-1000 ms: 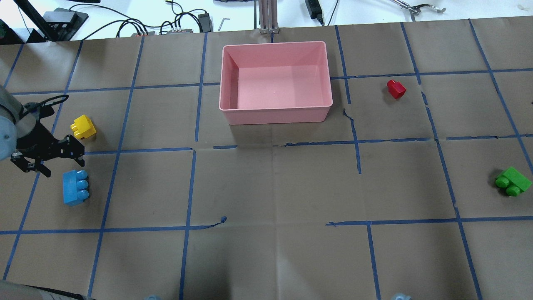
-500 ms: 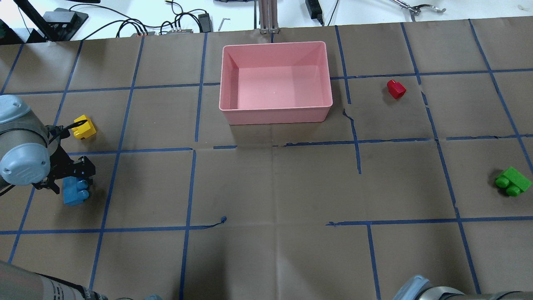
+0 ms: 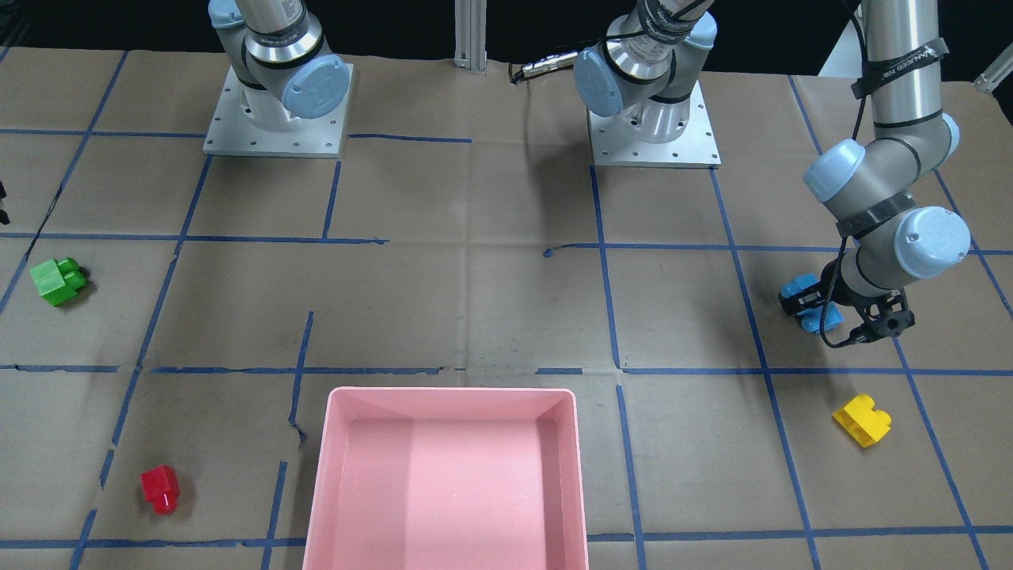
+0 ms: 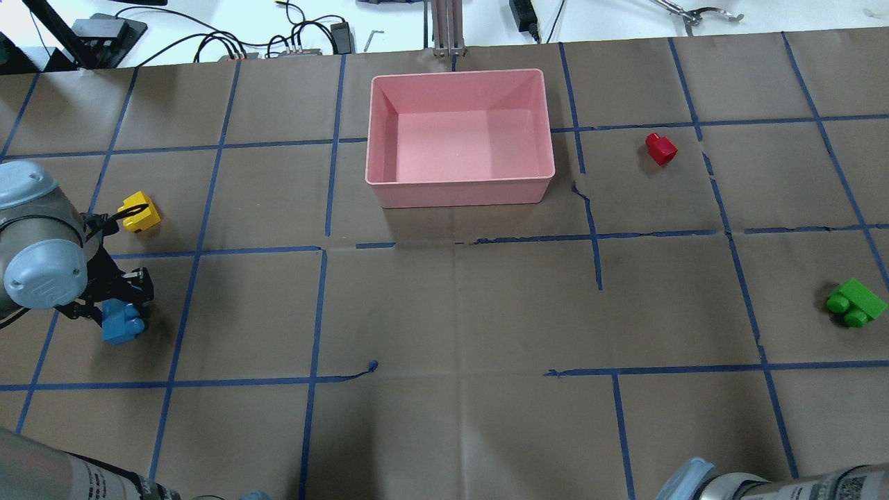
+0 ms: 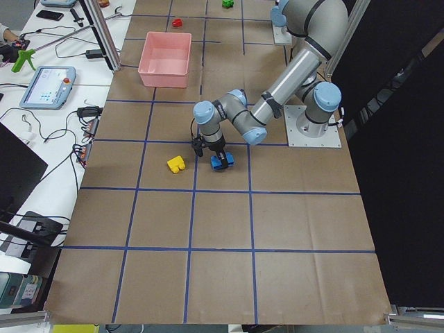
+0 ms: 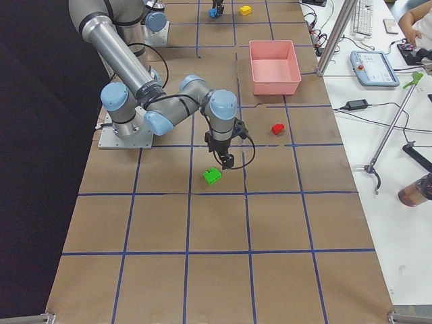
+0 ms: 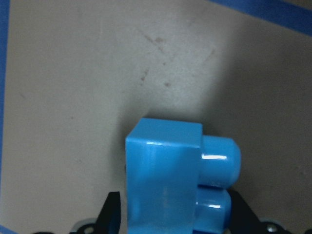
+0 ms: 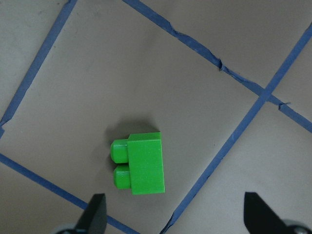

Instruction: Put all blocks into box

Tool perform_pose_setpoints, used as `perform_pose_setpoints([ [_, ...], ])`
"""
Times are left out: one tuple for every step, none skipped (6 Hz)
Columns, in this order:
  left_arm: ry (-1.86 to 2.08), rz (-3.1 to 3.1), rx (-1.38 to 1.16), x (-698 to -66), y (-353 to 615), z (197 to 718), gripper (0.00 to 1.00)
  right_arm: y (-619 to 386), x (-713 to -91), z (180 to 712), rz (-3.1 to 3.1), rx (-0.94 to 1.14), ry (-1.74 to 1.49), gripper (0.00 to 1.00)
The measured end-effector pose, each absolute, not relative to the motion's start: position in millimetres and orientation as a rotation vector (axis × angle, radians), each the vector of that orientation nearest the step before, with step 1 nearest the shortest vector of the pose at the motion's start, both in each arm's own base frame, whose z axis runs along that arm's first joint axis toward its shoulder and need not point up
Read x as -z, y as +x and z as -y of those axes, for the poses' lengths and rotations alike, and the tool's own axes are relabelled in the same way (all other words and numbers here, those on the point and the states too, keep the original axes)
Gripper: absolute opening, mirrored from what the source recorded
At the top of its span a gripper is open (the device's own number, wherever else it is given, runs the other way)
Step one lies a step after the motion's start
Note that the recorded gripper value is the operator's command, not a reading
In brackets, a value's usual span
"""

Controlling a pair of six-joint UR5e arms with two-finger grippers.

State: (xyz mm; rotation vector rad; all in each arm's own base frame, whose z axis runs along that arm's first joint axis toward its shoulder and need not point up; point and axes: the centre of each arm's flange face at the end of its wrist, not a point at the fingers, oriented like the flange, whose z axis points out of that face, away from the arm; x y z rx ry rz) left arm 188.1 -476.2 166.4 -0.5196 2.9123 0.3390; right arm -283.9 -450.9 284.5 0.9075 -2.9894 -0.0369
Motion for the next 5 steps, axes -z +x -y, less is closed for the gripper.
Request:
perform_pose_setpoints([
  [-0.517,-2.914,-0.326,-170.5,188.1,477.0,0.08,-284.9,-264.8,453.3,3.015,0.039,0.916,1.0],
  [-0.513,-2.917,-0.302,-178.2,188.3,479.2,0.08,-282.9,-248.7,452.0,3.041,0.054,0.925,1.0],
  [-0.506,-2.948,-0.233,-196.3,184.3,488.4,0.09,-278.6,-233.9,448.0,3.065,0.075,0.935,1.0],
  [-0.457,-3.019,-0.143,-225.6,163.5,504.4,0.08,-276.0,-222.2,445.6,3.081,0.091,0.954,1.0],
  [-0.334,-3.087,-0.086,-261.2,119.6,528.3,0.09,-275.7,-210.3,445.4,3.095,0.106,0.979,1.0],
])
